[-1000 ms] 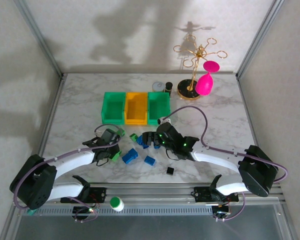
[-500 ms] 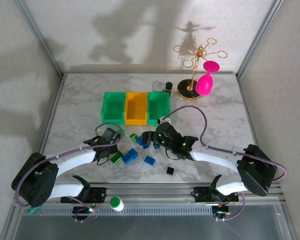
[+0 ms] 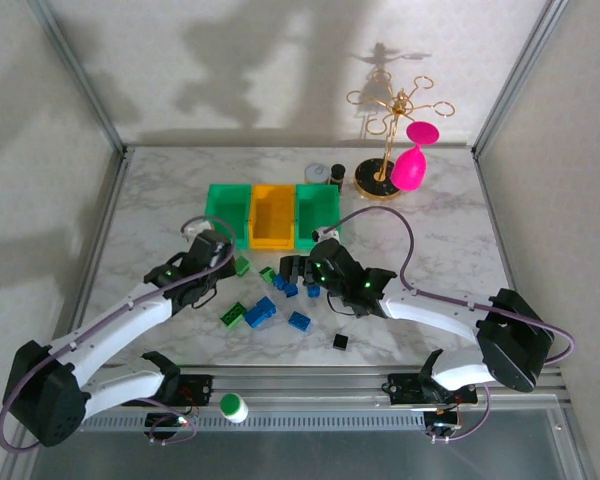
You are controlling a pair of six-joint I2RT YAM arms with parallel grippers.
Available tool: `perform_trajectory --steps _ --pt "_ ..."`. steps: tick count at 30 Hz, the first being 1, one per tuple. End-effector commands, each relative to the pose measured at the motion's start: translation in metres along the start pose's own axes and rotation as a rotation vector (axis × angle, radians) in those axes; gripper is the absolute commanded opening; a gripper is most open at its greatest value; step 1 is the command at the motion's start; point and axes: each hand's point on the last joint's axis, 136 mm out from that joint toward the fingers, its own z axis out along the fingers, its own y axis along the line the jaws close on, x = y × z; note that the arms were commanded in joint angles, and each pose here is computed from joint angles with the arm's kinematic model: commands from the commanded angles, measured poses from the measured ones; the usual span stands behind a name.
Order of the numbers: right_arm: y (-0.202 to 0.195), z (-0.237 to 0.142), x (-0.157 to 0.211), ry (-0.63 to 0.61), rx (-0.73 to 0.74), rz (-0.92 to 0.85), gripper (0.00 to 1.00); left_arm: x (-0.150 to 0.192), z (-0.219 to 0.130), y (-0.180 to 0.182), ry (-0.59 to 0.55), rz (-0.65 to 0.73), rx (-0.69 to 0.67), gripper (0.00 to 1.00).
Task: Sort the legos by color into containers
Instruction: Pick up the lego from the bottom-left of the table, then place the lego in the container.
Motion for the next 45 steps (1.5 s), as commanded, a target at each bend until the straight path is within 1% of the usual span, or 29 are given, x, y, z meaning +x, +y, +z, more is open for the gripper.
perform_trajectory --steps 1,5,7,10,15,21,26,33,37,39,45 --pt "0.017 -0.009 -0.027 -0.081 -0.031 0.024 0.99 -0.029 0.007 -0.007 -0.028 0.063 -0.039 0.24" --pt "0.018 -0.014 -0.035 -0.106 -0.026 0.043 0.99 -0.049 0.036 -0.023 0.000 0.082 -0.015 0.24" --pt "0.020 -0.016 -0.039 -0.118 -0.034 0.053 0.99 -0.055 0.054 -0.024 0.026 0.080 -0.015 0.24" --pt "0.022 -0.017 -0.040 -0.125 -0.050 0.058 0.99 -0.062 0.082 -0.018 0.051 0.084 -0.059 0.24" --pt "0.031 -0.015 -0.038 -0.129 -0.108 0.043 0.99 -0.059 0.123 -0.023 0.104 0.111 -0.079 0.23" --pt "0.032 -0.012 -0.038 -0.129 -0.110 0.039 0.99 -0.053 0.156 -0.018 0.135 0.119 -0.125 0.21" --pt "0.030 -0.009 -0.035 -0.120 -0.100 0.031 0.99 -0.050 0.172 -0.010 0.153 0.106 -0.150 0.21" --pt "0.029 -0.005 -0.033 -0.114 -0.094 0.025 0.99 -0.047 0.181 -0.008 0.167 0.098 -0.139 0.22" --pt "0.029 -0.001 -0.032 -0.106 -0.089 0.023 0.99 -0.047 0.185 -0.003 0.172 0.102 -0.162 0.28" --pt "0.029 -0.001 -0.032 -0.107 -0.088 0.024 0.99 -0.046 0.186 -0.003 0.176 0.104 -0.163 0.33" --pt "0.029 -0.001 -0.031 -0.104 -0.085 0.022 0.99 -0.043 0.187 -0.004 0.185 0.102 -0.155 0.41"
